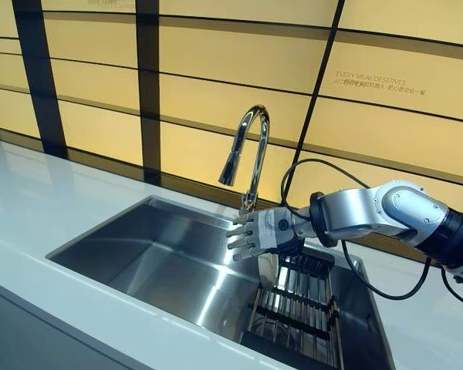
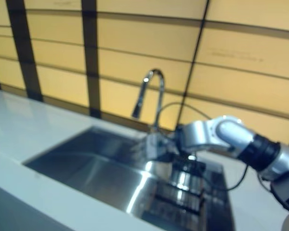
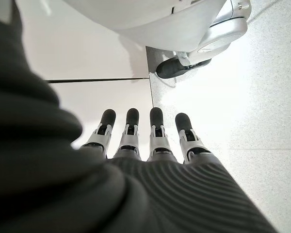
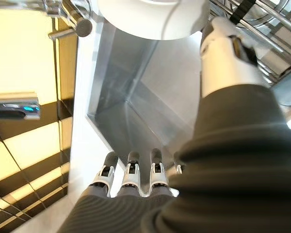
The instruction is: Take plates into dishwasher
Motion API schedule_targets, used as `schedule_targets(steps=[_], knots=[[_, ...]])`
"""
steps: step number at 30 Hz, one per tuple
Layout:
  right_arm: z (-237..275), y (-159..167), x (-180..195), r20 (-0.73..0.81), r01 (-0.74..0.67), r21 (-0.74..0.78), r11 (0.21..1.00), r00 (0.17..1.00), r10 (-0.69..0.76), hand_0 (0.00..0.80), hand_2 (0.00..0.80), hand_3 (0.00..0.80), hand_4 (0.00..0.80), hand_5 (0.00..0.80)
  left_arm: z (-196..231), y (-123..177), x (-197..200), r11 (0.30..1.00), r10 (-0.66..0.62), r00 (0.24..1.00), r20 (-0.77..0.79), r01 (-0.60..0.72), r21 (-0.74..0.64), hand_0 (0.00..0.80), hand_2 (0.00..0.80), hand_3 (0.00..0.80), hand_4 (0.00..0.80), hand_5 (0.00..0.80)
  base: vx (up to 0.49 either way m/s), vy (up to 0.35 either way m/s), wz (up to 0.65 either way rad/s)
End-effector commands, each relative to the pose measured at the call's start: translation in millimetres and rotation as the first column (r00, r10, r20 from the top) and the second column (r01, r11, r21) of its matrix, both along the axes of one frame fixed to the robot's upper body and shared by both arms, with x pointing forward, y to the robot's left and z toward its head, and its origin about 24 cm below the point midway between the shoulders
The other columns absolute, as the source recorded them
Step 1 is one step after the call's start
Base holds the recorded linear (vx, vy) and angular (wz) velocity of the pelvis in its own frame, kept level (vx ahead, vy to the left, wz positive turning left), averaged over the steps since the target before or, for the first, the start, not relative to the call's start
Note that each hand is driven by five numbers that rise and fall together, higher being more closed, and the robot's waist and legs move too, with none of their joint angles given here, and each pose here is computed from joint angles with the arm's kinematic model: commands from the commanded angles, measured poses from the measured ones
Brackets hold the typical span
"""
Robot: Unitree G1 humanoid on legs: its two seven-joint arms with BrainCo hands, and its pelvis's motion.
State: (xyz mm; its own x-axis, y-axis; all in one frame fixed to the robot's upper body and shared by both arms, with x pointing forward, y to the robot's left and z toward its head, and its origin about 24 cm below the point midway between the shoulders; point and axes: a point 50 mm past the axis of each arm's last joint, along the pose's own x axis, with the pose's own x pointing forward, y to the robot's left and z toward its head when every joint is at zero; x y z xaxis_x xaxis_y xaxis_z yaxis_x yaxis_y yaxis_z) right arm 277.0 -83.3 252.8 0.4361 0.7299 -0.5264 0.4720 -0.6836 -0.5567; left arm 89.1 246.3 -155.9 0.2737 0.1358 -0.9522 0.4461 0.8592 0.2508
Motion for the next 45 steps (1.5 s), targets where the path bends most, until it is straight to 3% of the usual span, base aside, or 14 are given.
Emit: schedule_targets(steps=[1,17,45], knots=[[14.5,-11.4,19.1,0.014,0.147,0.044,0.988,0.989,-0.148,0.000,0.000,0.000,0.000,0.000,1.7,3.9,7.6,0.999,-0.034,0.999,-0.011,0.034,0.020,0.000,0.000,0.000,0.000,0.000,0.000,0.000,0.00],[-2.5,-14.9,41.4,-0.077,0.316,0.042,0.948,0.947,-0.313,0.000,0.000,0.000,0.000,0.000,1.8,2.4,10.1,0.999,-0.027,1.000,-0.008,0.027,0.018,0.000,0.000,0.000,0.000,0.000,0.000,0.000,0.00],[-18.9,-9.9,49.9,-0.133,0.316,0.044,0.948,0.942,-0.308,0.000,0.000,0.000,0.000,0.000,3.1,7.1,9.2,0.998,-0.054,0.998,-0.021,0.054,0.031,0.000,0.000,0.000,0.000,0.000,0.002,-0.001,0.01]])
